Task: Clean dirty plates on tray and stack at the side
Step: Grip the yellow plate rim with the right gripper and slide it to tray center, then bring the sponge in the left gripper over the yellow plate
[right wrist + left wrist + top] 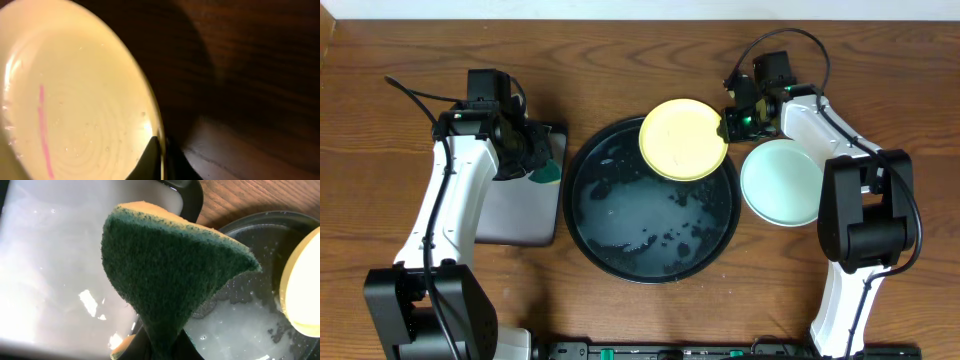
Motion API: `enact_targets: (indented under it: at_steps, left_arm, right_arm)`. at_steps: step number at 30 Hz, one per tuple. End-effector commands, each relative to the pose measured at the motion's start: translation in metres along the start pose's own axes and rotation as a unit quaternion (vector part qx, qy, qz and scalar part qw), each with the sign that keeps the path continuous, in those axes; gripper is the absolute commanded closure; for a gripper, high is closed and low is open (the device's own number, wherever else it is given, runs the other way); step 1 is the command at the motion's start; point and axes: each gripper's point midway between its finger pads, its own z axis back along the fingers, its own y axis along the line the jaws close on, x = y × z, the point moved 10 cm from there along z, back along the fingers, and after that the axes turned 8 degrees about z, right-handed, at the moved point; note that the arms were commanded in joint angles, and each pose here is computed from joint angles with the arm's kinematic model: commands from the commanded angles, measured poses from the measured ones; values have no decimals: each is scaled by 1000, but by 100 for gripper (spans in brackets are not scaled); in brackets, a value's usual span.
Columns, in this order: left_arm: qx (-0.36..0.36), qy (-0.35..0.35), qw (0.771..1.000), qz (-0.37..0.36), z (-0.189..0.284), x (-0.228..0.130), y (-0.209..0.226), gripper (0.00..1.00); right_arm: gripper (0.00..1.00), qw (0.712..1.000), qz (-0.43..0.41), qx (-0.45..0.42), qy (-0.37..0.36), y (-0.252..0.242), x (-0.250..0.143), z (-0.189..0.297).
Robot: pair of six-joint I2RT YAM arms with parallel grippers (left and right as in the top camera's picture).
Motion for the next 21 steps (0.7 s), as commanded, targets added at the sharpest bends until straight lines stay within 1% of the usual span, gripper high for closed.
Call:
enact_targets:
  at_steps: [1,4,6,8,10,12,16,19,21]
  left_arm:
    - [-6,-19,1000,-1,11,3,-2,92]
    - [-6,-19,1000,-1,11,3,-2,93]
    - [-6,-19,1000,-1,11,3,-2,93]
    - [-6,-21,1000,-2,11,4,-2,92]
    - [-7,-23,1000,-2,11,4,-3,92]
    - [-8,-24,1000,-2,11,4,-3,92]
    - [-8,-24,1000,-2,11,5,-3,93]
    - [-8,-24,1000,-2,11,5,-3,92]
    - [-8,-24,1000,-2,11,5,-3,93]
  right_arm:
    - [99,1000,-6,-1,2,3,2,3]
    - [99,1000,-3,29,-8,17,6,22]
    - [99,999,-23,35,-10,26,7,33]
    - [99,998,-41,41,-3,38,5,39]
    - [99,998,-36,45,11,52,2,40]
    - [99,998,-31,50,32,67,-3,36]
    - [99,995,-41,11,85,90,-18,18]
    - [99,993,-38,6,109,110,-26,3]
    - [99,991,-52,-10,122,117,-31,-8]
